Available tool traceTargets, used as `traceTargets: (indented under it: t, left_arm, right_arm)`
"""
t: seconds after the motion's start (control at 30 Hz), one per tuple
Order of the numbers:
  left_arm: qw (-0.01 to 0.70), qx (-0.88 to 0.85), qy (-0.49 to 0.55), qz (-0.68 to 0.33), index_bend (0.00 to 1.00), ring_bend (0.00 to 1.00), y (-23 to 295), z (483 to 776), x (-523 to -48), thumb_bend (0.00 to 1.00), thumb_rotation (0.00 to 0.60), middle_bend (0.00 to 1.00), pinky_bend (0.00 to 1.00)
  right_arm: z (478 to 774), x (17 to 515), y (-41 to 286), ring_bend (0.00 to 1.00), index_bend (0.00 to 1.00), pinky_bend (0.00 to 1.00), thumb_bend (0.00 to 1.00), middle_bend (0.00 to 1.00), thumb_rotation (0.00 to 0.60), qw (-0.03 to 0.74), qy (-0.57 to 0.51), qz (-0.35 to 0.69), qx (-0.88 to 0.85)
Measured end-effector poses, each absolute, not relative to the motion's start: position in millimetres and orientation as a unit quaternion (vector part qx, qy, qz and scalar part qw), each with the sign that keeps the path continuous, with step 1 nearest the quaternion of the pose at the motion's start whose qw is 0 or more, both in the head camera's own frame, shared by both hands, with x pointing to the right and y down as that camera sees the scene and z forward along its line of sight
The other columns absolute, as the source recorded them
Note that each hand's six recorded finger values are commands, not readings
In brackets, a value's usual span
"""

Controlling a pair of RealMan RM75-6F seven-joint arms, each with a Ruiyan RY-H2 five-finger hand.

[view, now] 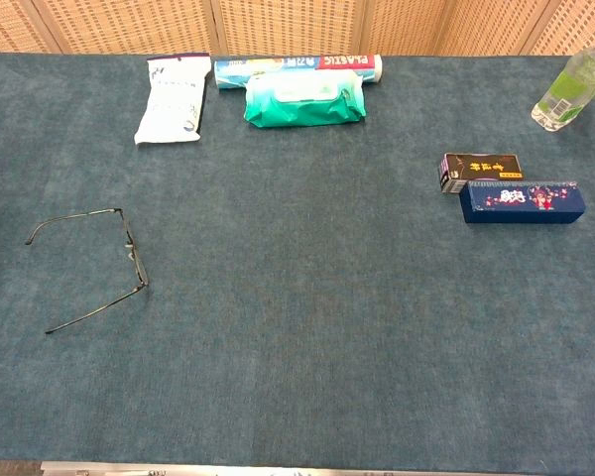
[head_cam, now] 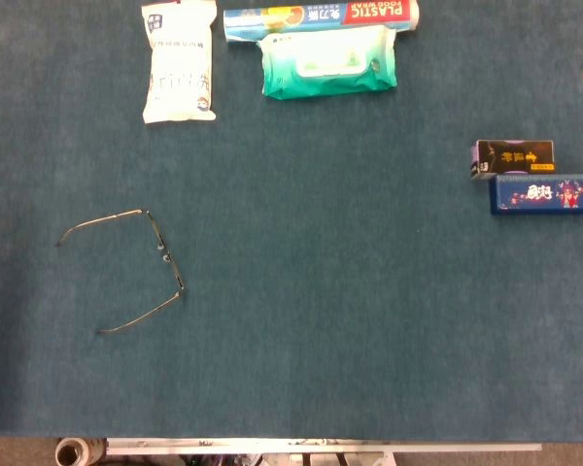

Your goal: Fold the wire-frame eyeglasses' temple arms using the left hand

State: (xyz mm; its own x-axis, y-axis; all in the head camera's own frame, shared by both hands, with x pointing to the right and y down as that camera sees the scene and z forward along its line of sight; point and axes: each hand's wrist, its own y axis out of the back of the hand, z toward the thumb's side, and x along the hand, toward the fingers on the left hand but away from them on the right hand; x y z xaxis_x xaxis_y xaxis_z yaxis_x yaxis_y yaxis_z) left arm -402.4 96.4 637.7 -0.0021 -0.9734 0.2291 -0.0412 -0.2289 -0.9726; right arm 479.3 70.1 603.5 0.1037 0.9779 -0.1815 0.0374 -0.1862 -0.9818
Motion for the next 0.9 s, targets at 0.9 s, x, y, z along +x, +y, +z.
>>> traceTargets:
  t: [0.9]
  left_arm:
    - [0.428,-0.609,0.422,-0.517,0.45,0.41,100.9,652.5,-371.4,0.43,0.6,0.42,0.55]
  right_arm:
    - [587.1,478.0,75.9,0.26,0.52,0.39,0.36,0.43,0.6,0.471,-0.457,0.483,-0.579]
